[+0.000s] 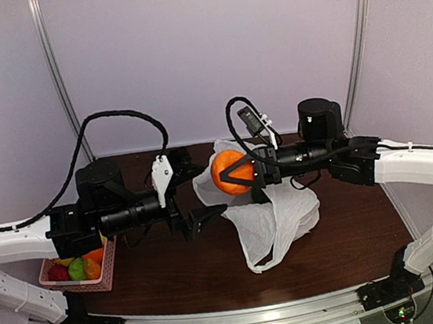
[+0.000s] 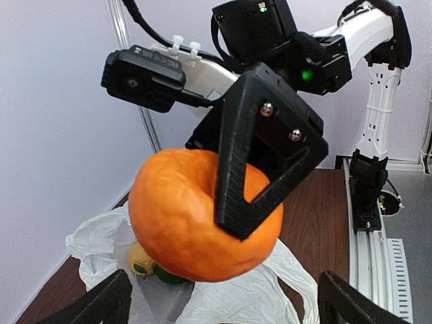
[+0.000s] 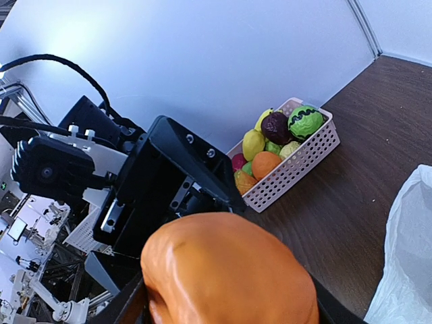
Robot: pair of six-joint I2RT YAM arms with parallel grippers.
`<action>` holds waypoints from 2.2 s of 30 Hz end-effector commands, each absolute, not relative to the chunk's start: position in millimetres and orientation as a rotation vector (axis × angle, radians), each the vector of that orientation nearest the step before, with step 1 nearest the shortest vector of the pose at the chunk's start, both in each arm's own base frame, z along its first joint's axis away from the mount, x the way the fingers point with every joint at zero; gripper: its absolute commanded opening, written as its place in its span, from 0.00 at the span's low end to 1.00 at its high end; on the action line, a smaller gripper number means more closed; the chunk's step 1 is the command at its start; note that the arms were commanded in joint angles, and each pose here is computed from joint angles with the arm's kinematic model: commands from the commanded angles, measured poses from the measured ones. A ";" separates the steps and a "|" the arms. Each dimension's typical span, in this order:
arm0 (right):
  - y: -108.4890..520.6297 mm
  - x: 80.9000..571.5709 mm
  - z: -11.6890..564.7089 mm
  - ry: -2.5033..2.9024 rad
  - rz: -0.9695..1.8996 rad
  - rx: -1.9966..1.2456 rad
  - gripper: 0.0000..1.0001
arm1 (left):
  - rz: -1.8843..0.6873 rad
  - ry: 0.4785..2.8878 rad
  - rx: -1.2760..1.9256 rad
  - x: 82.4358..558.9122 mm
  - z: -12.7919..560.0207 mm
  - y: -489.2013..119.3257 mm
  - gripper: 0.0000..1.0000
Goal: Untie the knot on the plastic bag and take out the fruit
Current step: Pass from the right arm to the left
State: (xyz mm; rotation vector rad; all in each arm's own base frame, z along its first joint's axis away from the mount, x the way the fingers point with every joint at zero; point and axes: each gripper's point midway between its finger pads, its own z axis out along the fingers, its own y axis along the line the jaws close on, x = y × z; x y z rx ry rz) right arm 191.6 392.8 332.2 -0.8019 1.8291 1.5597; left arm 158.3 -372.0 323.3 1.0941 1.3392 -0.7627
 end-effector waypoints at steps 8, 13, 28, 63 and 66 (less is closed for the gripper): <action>398.4 168.0 336.7 1.819 1.652 -0.852 0.50 | -0.648 1.221 1.035 164.8 351.8 -381.6 0.98; 405.1 163.8 335.5 1.819 1.669 -0.865 0.50 | -0.665 1.215 1.053 158.6 349.8 -386.3 0.98; 410.1 157.4 334.6 1.826 1.676 -0.865 0.50 | -0.688 1.213 1.093 152.0 345.5 -401.2 0.98; 367.7 193.3 346.7 1.814 1.401 -0.635 0.89 | -0.637 1.390 1.060 168.0 326.1 -392.3 0.70; 345.6 207.0 349.7 1.819 1.342 -0.544 0.90 | -0.589 1.481 1.010 189.5 316.0 -376.8 0.70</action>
